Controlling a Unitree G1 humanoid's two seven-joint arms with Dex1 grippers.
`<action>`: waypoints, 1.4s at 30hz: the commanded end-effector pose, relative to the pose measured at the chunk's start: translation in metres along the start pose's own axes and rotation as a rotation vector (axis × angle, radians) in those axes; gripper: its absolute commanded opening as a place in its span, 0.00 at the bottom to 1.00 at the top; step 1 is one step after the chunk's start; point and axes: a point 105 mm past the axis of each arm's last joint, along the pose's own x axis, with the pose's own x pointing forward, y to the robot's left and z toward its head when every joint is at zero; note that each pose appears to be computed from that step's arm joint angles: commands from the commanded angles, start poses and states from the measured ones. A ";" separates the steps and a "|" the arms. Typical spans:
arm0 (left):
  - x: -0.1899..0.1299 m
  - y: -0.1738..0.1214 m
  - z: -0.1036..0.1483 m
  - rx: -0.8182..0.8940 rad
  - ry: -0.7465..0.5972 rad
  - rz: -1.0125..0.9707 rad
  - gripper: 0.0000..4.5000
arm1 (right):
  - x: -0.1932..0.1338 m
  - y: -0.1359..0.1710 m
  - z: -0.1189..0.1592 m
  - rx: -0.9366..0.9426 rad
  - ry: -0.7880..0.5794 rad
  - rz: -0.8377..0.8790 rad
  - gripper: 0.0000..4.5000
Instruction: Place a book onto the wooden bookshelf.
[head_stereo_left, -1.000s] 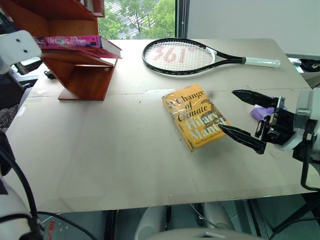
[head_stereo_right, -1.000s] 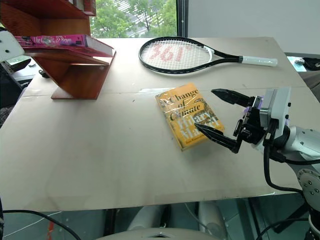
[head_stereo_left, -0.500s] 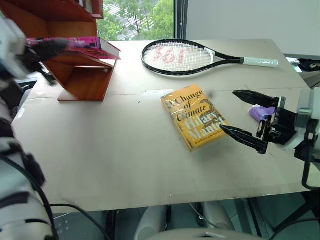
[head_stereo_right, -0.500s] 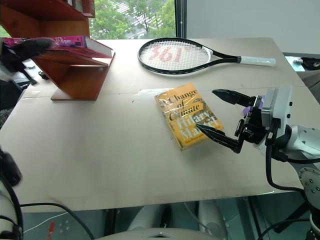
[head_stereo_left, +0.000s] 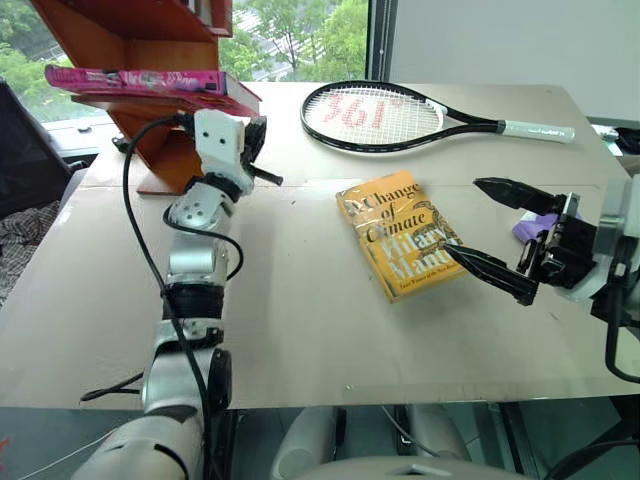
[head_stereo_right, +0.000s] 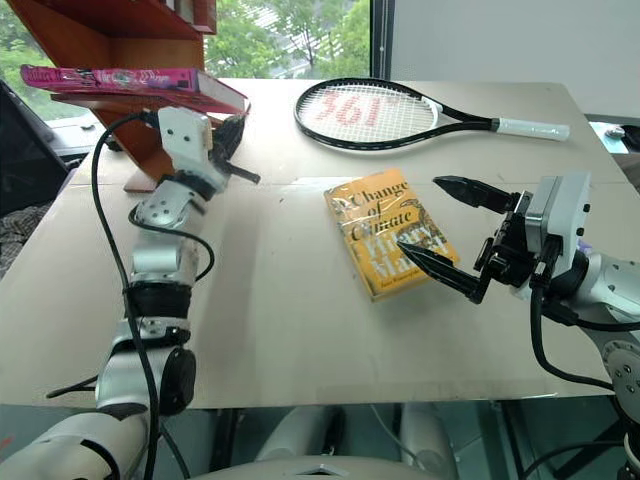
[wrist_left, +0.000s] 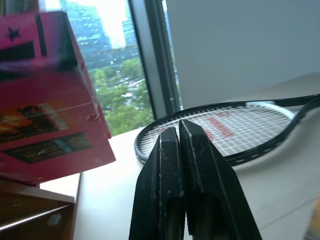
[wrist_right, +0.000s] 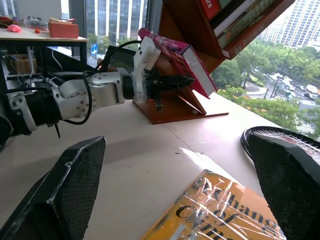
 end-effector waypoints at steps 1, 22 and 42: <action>0.026 0.014 0.009 0.107 -0.037 0.122 0.02 | 0.001 0.003 0.012 -0.048 -0.026 -0.004 1.00; 0.015 0.011 0.006 -0.016 -0.069 0.048 0.02 | -0.002 -0.003 0.010 -0.053 -0.035 -0.023 1.00; -0.196 -0.011 0.018 -0.303 0.490 -0.487 1.00 | -0.098 -0.027 -0.073 -0.008 0.437 -0.202 1.00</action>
